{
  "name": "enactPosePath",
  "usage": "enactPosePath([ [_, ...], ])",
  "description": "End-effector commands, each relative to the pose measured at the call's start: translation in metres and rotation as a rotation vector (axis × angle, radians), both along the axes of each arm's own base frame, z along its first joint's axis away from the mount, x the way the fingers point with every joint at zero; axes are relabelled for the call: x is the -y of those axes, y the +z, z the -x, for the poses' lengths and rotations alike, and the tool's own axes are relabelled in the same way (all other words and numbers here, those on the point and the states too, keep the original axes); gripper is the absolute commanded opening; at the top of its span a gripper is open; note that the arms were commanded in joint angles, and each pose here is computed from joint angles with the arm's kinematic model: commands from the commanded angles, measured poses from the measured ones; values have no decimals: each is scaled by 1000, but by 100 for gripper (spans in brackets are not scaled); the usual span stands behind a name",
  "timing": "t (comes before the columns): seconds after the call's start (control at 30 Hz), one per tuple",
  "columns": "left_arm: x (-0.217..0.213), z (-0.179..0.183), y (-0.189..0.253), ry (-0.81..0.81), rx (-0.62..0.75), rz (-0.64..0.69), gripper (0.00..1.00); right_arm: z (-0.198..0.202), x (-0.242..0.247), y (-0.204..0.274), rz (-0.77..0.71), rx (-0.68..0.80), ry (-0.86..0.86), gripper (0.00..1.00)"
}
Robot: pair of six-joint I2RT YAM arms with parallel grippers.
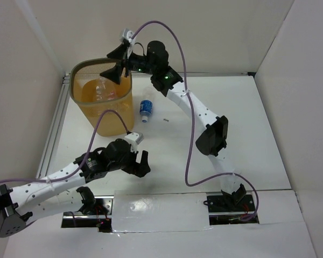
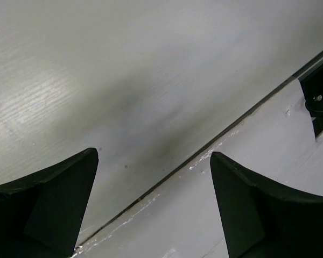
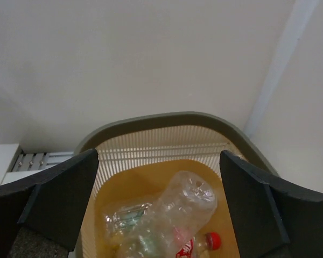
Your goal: Put the plastic bottles in the bin
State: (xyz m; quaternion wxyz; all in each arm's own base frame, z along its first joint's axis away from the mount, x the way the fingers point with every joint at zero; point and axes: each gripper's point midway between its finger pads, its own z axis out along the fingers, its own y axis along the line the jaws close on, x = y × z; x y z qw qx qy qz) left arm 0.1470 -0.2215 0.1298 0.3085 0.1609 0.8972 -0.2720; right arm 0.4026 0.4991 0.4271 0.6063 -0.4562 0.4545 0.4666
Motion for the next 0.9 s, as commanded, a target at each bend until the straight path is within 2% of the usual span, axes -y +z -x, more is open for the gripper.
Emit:
enactPosePath([
  [0.0, 18, -22, 32, -27, 151, 4, 98, -9, 52, 104, -214, 120, -118, 100],
  [0.07, 30, -25, 29, -54, 173, -39, 98, -14, 81, 130, -241, 112, -192, 100],
  [0.1, 36, -36, 40, -38, 231, -50, 99, -31, 107, 138, -252, 97, -265, 100],
  [0.13, 43, -37, 42, -50, 251, -66, 99, -32, 135, 162, -288, 110, -339, 100],
  [0.17, 48, -47, 31, -40, 250, -119, 99, -44, 154, 159, -264, 80, -392, 95],
  [0.2, 53, -58, 41, -14, 289, -141, 99, -65, 192, 159, -253, 69, -482, 88],
  [0.23, 59, -67, 43, 9, 304, -152, 99, -86, 219, 150, -245, 20, -595, 74],
  [0.27, 65, -77, 29, 28, 297, -205, 99, -86, 248, 153, -234, -20, -660, 35],
  [0.3, 69, -95, 43, 86, 331, -210, 99, -105, 297, 144, -209, -38, -753, 18],
  [0.37, 71, -118, 42, 146, 341, -248, 98, -111, 342, 110, -119, -129, -818, 0],
  [0.4, 79, -135, 44, 179, 351, -269, 98, -118, 383, 95, -71, -138, -884, 0],
  [0.43, 81, -144, 44, 200, 356, -281, 98, -115, 395, 79, -24, -170, -879, 4],
  [0.47, 82, -157, 45, 228, 359, -288, 97, -111, 412, 53, 24, -235, -897, 12],
  [0.5, 83, -167, 45, 250, 361, -309, 97, -105, 424, 25, 80, -313, -891, 37],
  [0.53, 90, -183, 45, 299, 379, -344, 97, -100, 448, 7, 136, -326, -904, 46],
  [0.57, 88, -194, 44, 327, 381, -373, 96, -91, 450, -36, 191, -416, -847, 52],
  [0.63, 82, -217, 53, 446, 380, -406, 96, -64, 467, -61, 256, -444, -839, 61],
  [0.67, 81, -225, 49, 474, 367, -424, 96, -52, 471, -102, 286, -534, -829, 61],
  [0.7, 78, -235, 28, 493, 332, -466, 96, -33, 471, -98, 288, -511, -824, 63],
  [0.87, 60, -273, 22, 606, 333, -556, 97, 18, 479, -137, 354, -482, -816, 66],
])
